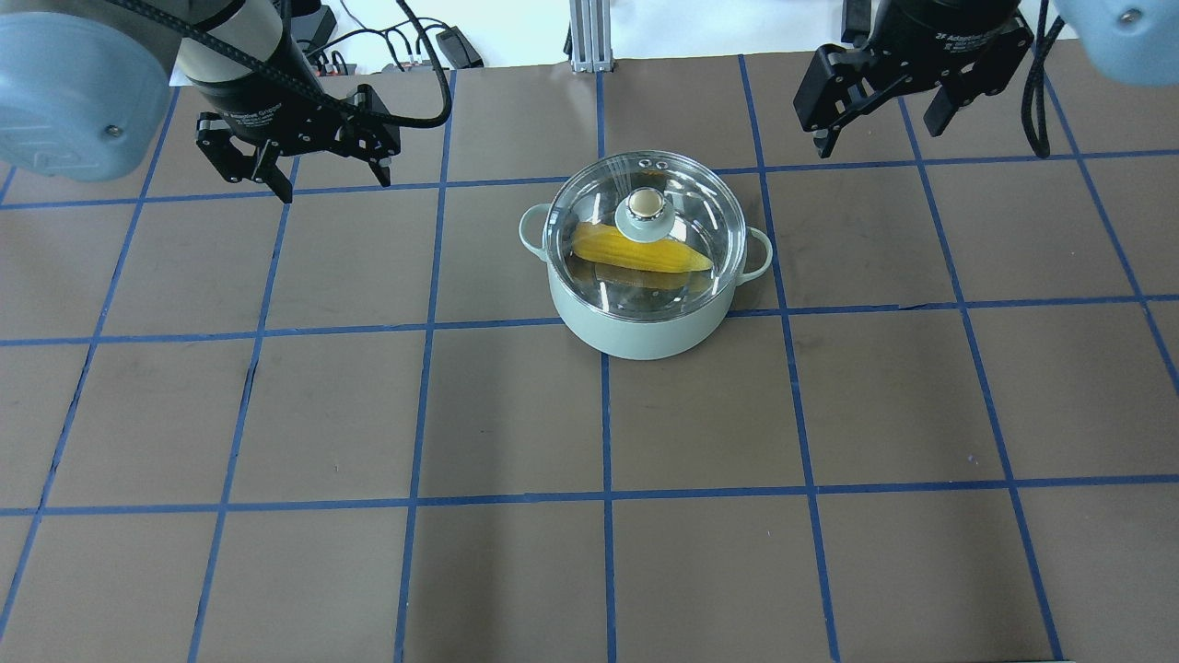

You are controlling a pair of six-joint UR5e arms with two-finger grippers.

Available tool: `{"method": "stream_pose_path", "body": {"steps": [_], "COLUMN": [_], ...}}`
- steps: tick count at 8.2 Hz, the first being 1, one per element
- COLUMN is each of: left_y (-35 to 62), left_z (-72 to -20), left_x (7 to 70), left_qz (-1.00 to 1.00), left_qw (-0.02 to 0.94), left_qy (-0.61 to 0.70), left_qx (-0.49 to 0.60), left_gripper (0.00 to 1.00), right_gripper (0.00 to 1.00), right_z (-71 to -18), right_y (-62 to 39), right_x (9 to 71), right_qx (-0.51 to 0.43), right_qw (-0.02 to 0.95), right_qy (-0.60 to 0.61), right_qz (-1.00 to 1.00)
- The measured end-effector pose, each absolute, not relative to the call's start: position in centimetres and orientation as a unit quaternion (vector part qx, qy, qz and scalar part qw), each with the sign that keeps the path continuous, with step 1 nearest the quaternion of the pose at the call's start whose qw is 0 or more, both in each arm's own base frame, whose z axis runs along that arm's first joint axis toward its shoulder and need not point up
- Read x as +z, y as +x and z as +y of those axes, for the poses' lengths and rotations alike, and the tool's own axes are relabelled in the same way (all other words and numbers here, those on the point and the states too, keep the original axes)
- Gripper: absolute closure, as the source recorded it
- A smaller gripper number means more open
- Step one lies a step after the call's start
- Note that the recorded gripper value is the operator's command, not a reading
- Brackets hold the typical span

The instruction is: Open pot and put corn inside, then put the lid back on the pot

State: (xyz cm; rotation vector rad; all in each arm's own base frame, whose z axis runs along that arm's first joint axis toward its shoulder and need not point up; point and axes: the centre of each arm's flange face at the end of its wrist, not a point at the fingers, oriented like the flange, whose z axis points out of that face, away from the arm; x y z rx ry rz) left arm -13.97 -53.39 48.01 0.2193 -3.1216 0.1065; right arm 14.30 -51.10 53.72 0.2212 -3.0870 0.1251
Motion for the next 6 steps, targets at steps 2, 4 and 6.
{"method": "stream_pose_path", "body": {"steps": [2, 4, 6], "left_y": [-13.99, -13.98, -13.97], "left_z": [-53.44, -53.46, -53.46], "left_x": [47.94, 47.92, 47.91], "left_qz": [-0.997, -0.997, -0.997], "left_qw": [0.005, 0.005, 0.004], "left_qy": [0.070, 0.070, 0.070], "left_qx": [0.034, 0.034, 0.034], "left_gripper": [0.00, 0.00, 0.00], "right_gripper": [0.00, 0.00, 0.00], "right_z": [-51.44, -51.55, -51.57], "right_y": [13.55, 13.27, 13.23], "right_x": [53.83, 53.86, 53.87], "right_qx": [0.046, 0.048, 0.048], "right_qw": [0.023, 0.022, 0.022], "right_qy": [0.071, 0.070, 0.069], "right_qz": [-0.996, -0.996, -0.996]}}
